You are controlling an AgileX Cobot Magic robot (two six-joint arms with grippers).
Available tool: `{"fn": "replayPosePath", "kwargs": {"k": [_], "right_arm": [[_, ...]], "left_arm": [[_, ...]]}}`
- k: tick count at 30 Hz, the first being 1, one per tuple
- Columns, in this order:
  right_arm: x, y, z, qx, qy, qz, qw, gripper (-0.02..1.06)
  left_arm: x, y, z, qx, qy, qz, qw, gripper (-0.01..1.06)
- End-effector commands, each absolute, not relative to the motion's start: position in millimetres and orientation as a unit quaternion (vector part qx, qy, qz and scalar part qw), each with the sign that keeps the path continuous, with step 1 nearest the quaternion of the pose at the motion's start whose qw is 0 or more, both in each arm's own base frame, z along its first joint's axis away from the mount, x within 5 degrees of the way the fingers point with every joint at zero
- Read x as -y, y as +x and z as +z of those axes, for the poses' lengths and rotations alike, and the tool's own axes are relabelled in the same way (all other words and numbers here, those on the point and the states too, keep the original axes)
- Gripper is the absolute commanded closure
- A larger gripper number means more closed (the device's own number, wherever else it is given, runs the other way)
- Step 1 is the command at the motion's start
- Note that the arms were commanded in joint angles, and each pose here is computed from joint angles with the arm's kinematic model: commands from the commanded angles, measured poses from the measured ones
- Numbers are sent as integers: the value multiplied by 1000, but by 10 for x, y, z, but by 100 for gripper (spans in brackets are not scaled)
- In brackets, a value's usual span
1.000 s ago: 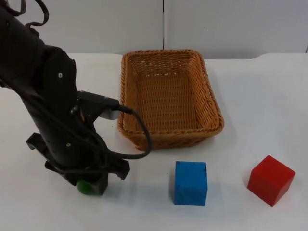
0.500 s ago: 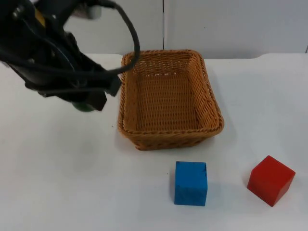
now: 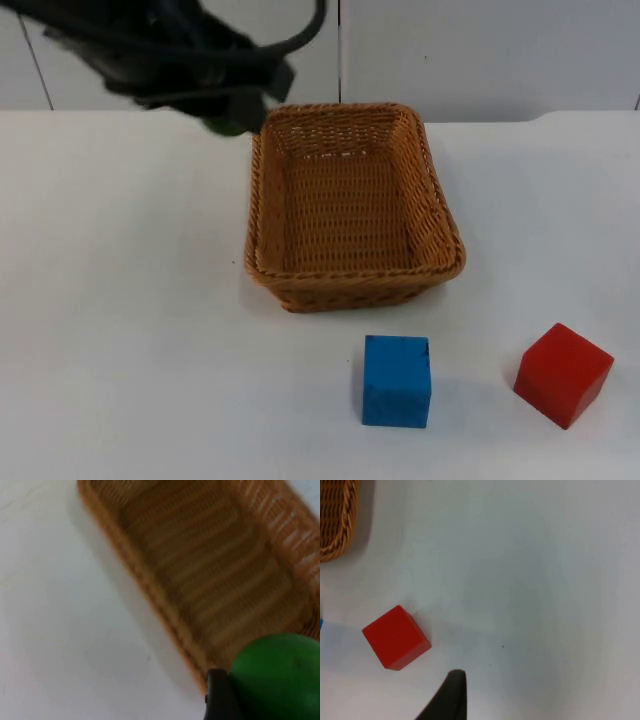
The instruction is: Place all geometric objects except the red cube into the basket.
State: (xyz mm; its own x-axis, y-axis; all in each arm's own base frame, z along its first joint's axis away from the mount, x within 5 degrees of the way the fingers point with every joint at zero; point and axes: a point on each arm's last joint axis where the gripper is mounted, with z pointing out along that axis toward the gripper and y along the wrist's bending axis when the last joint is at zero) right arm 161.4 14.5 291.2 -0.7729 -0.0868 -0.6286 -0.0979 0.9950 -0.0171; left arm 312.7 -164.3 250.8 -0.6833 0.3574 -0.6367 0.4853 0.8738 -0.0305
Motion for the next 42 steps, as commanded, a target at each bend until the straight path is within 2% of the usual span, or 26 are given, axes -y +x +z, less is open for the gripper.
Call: {"fn": "replayPosePath", "kwargs": {"k": [1, 4, 6, 7, 12, 17, 20, 21, 26, 27, 30, 32, 35, 38, 39, 42], "right_arm": [[-133, 1626, 2938, -938, -53, 3, 343, -1], [-133, 1626, 2938, -938, -53, 3, 343, -1], [-133, 1626, 2938, -938, -53, 3, 343, -1], [-133, 1626, 2938, -938, -53, 3, 343, -1], [-133, 1631, 2943, -936, -53, 3, 347, -1], [-133, 1633, 2944, -936, -53, 3, 348, -1], [-133, 1633, 2944, -936, -53, 3, 348, -1], [-133, 1633, 2944, -936, -53, 3, 348, -1], [-133, 1633, 2944, -936, -53, 3, 348, -1], [-133, 1633, 2944, -936, -53, 3, 348, -1], [-133, 1633, 2944, -936, -53, 3, 348, -1], [-133, 1633, 2944, -936, -53, 3, 348, -1], [-133, 1634, 2946, -936, -53, 4, 349, -1], [-134, 1636, 2947, -935, -53, 4, 350, -1], [-134, 1636, 2947, -935, -53, 4, 350, -1], [-134, 1636, 2947, -935, -53, 4, 350, -1]], "left_arm": [[1873, 3289, 2417, -908, 260, -115, 306, 105], [2066, 3440, 2340, -902, 286, -117, 302, 105], [2212, 3646, 2145, -906, 291, -116, 286, 105], [2212, 3646, 2145, -906, 291, -116, 286, 105], [2391, 3967, 1686, -918, 299, -106, 237, 105], [2452, 4022, 1505, -921, 300, -106, 223, 101], [2453, 4020, 1351, -927, 299, -103, 202, 79], [2453, 4020, 1351, -927, 299, -103, 202, 79], [2458, 4001, 1338, -930, 294, -110, 189, 36], [2458, 4001, 1338, -930, 294, -110, 189, 36], [2470, 3983, 1379, -934, 294, -116, 168, 18], [2491, 3977, 1443, -935, 293, -125, 155, 14], [2508, 3963, 1540, -935, 294, -136, 146, 14], [2504, 3904, 1872, -928, 296, -155, 164, 14], [2504, 3904, 1872, -928, 296, -155, 164, 14], [2452, 3807, 2256, -921, 304, -160, 184, 14]]}}
